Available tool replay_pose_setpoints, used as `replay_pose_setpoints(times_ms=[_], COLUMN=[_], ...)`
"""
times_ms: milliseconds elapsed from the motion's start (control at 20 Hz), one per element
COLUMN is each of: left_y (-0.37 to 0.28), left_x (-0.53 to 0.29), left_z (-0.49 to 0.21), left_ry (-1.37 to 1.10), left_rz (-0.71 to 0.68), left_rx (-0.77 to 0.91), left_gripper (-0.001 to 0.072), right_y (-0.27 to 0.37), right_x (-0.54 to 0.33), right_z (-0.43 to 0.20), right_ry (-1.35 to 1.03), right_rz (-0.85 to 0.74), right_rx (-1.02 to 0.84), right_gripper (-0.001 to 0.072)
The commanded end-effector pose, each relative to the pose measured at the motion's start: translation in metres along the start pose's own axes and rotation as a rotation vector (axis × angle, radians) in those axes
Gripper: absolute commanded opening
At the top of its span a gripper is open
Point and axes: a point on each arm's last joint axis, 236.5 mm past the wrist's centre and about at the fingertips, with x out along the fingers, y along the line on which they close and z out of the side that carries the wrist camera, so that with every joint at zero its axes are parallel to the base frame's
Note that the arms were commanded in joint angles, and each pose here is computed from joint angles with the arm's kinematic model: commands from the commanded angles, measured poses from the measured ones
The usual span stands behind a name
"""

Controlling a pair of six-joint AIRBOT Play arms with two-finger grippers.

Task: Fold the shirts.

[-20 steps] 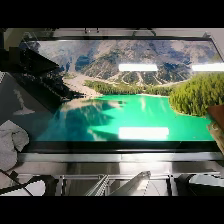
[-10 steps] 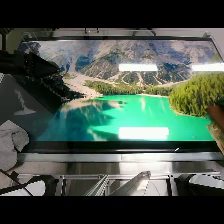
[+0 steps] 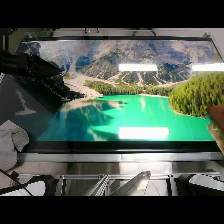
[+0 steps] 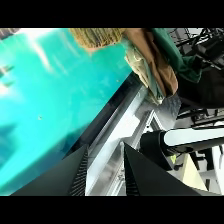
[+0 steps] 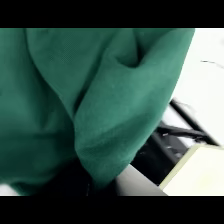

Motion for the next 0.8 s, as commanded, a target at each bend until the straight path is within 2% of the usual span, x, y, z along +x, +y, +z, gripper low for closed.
replay_pose_setpoints(times_ms=[0, 50, 100, 150, 350, 450, 550, 600, 650, 700, 750], left_y=[0.0, 0.0, 0.0, 0.001, 0.002, 0.002, -0.003, -0.008, -0.014, -0.02, -0.022], left_x=[0.0, 0.0, 0.0, 0.0, 0.0, 0.0, 0.0, -0.001, -0.002, -0.003, -0.007], left_z=[0.0, 0.0, 0.0, 0.001, 0.004, 0.008, 0.013, 0.017, 0.024, 0.031, 0.038], left_ry=[0.001, 0.0, -0.001, -0.006, -0.017, -0.034, -0.054, -0.07, -0.1, -0.127, -0.148], left_rz=[0.001, 0.001, 0.001, 0.004, 0.01, 0.011, -0.009, -0.032, -0.055, -0.076, -0.066], left_rx=[0.001, 0.0, 0.0, 0.0, 0.001, 0.002, 0.005, 0.008, 0.011, 0.019, 0.009], left_gripper=[0.0235, 0.0235, 0.0235, 0.0236, 0.0236, 0.0236, 0.0235, 0.0234, 0.0196, 0.0007, 0.001], right_y=[-0.004, -0.003, -0.003, -0.004, -0.003, 0.003, 0.024, 0.044, 0.07, 0.098, 0.133], right_x=[0.033, 0.035, 0.035, 0.034, 0.016, -0.011, -0.057, -0.081, -0.108, -0.133, -0.158], right_z=[0.012, 0.014, 0.015, 0.015, 0.02, 0.031, 0.048, 0.054, 0.056, 0.055, 0.05], right_ry=[-0.046, -0.051, -0.057, -0.056, -0.092, -0.175, -0.319, -0.391, -0.467, -0.537, -0.604], right_rz=[-0.075, -0.075, -0.075, -0.079, -0.076, -0.066, -0.005, 0.059, 0.138, 0.22, 0.326], right_rx=[-0.042, -0.044, -0.045, -0.044, -0.036, -0.02, 0.004, -0.019, -0.057, -0.102, -0.157], right_gripper=[0.0035, 0.0243, 0.0498, 0.0545, 0.0544, 0.0532, 0.04, 0.03, 0.0113, 0.0021, 0.0022])
